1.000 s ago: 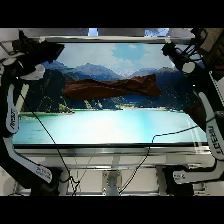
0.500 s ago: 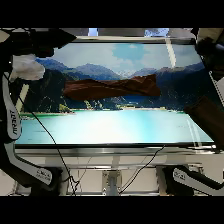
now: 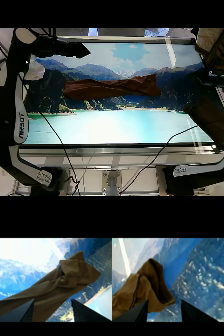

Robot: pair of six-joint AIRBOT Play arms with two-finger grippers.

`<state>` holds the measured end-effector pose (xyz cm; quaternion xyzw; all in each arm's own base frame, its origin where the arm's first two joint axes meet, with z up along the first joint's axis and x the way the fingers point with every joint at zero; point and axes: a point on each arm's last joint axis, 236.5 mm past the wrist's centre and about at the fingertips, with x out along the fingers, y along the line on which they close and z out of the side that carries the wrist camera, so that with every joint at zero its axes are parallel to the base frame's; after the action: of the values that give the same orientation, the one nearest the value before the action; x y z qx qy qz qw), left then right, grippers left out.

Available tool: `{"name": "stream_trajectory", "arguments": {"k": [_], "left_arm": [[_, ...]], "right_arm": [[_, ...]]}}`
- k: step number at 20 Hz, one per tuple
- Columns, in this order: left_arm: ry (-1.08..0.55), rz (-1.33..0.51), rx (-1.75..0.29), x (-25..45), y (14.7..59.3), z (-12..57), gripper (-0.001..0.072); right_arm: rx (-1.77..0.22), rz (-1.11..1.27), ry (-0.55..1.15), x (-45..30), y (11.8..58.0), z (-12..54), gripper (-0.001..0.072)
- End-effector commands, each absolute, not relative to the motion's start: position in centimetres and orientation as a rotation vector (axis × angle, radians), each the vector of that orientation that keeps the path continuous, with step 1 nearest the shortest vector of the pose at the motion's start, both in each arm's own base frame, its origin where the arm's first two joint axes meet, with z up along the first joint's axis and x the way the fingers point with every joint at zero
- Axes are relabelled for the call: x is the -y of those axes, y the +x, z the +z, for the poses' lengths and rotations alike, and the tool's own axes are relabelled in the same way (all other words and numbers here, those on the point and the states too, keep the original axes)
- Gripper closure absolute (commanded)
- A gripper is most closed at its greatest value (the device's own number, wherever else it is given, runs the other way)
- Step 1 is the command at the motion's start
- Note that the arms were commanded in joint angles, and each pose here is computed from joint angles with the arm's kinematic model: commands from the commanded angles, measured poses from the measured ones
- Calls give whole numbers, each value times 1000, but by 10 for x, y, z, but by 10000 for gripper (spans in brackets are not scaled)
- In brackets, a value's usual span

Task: Fold the shirts.

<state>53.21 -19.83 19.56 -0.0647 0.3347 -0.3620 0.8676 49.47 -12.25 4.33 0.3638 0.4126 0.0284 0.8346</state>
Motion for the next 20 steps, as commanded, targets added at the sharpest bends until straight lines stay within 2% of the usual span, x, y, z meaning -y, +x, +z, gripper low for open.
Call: {"name": "stream_trajectory", "arguments": {"k": [1,4,6,8,12,16,17,20], "left_arm": [[-160,-712,-714,198,541,183,168],[-183,-711,-758,199,540,170,168],[-183,-714,-771,199,540,166,168],[-185,-714,-776,199,541,163,168],[-185,-725,-809,204,540,150,169],[-184,-749,-853,217,537,131,170],[-183,-755,-866,221,536,125,170],[-181,-775,-913,231,533,106,170]], "right_arm": [[-979,185,921,78,513,-25,229],[-1018,278,1110,35,527,-66,228],[-1017,314,1164,19,533,-80,228],[-1051,307,1093,9,532,-95,229],[-1154,308,823,-6,532,-106,228],[-1090,365,786,-39,563,-85,246],[-1100,372,782,-48,565,-88,271],[-1165,385,757,-69,557,-111,272]]}}
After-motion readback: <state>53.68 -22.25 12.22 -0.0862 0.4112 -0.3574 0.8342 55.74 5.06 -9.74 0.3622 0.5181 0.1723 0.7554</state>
